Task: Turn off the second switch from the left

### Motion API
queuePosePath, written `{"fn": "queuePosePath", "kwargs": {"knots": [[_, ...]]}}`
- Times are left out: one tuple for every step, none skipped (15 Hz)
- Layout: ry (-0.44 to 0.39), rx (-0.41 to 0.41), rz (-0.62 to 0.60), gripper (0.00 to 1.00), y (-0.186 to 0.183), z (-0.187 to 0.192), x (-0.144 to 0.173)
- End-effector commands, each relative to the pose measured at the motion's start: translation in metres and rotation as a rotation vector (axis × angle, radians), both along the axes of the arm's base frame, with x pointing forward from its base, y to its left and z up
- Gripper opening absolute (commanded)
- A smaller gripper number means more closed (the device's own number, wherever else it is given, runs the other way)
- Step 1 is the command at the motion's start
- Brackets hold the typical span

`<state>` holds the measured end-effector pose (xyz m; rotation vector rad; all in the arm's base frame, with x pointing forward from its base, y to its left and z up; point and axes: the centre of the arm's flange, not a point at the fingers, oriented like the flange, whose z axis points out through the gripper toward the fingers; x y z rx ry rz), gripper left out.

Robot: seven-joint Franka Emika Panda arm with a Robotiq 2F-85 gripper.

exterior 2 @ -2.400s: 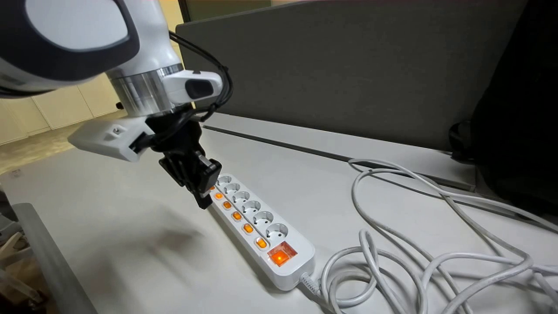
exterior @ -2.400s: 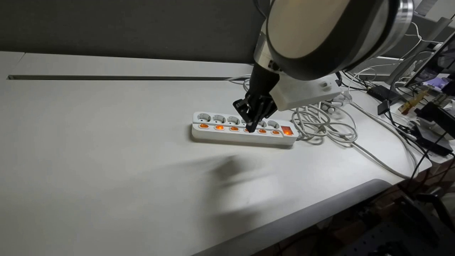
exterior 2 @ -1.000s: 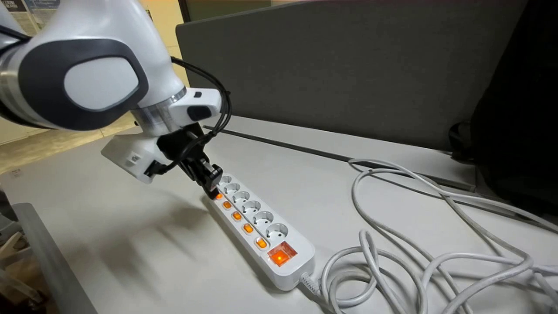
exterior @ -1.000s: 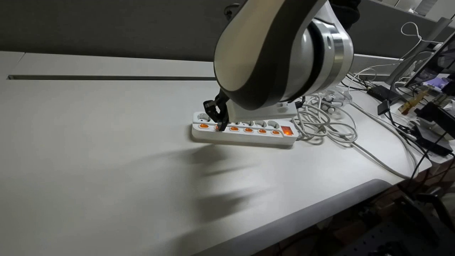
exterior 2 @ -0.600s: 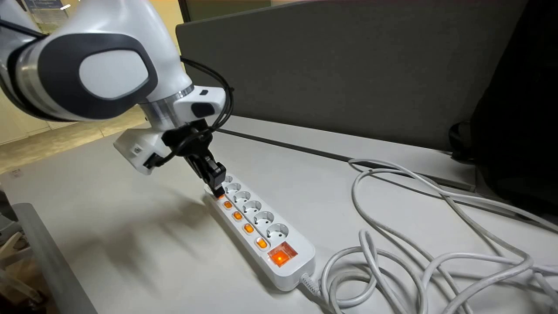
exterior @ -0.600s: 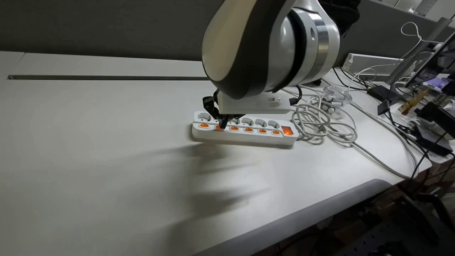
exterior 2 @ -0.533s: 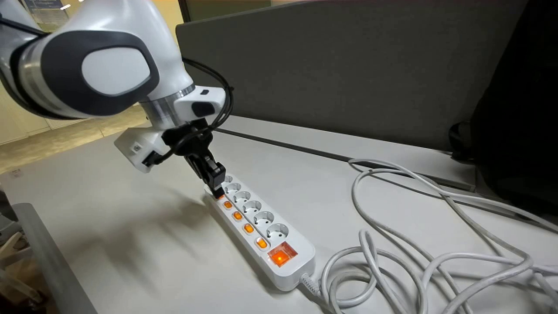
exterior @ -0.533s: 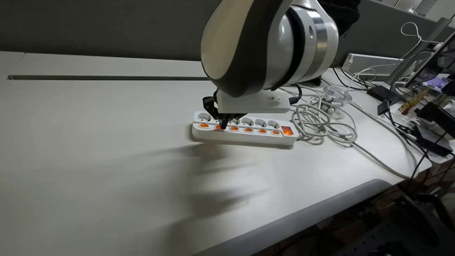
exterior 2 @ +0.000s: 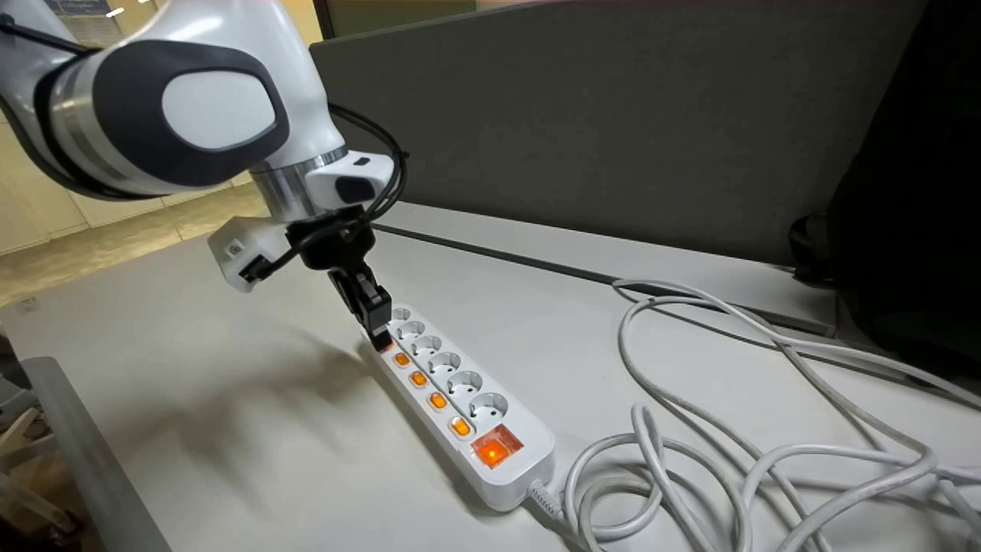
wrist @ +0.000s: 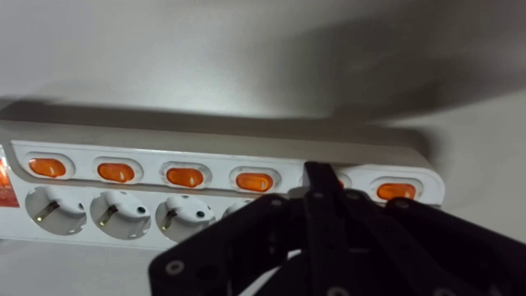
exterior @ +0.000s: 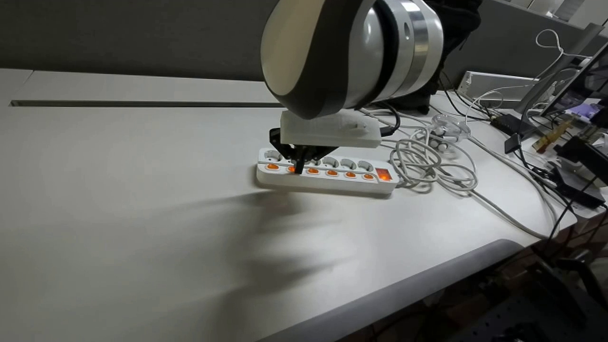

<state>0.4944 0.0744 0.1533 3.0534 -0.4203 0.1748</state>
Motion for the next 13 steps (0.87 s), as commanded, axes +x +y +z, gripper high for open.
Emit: {"fn": "queuePosePath", "kwargs": {"knots": [[0.004,-0.015,-0.071,0.0,0.002,-0.007,0.011],[0.006,-0.016,-0.085,0.0,0.001,-0.009,0.013],[0.012,-0.018,-0.105,0.0,-0.001,-0.011,0.015],[0.021,-0.019,-0.125,0.0,-0.002,-0.013,0.017],[0.044,-0.02,-0.154,0.0,-0.005,-0.016,0.019],[0.072,-0.022,-0.186,0.0,-0.008,-0.02,0.022],[0.097,-0.024,-0.218,0.0,-0.009,-0.021,0.025],[0.129,-0.026,-0.25,0.0,-0.011,-0.023,0.028],[0.157,-0.036,-0.279,0.0,-0.014,-0.026,0.03],[0.189,-0.043,-0.305,0.0,-0.015,-0.027,0.032],[0.215,-0.056,-0.32,0.0,-0.015,-0.027,0.032],[0.235,-0.054,-0.327,0.0,-0.016,-0.027,0.033],[0.252,-0.069,-0.336,0.0,-0.016,-0.029,0.033]]}}
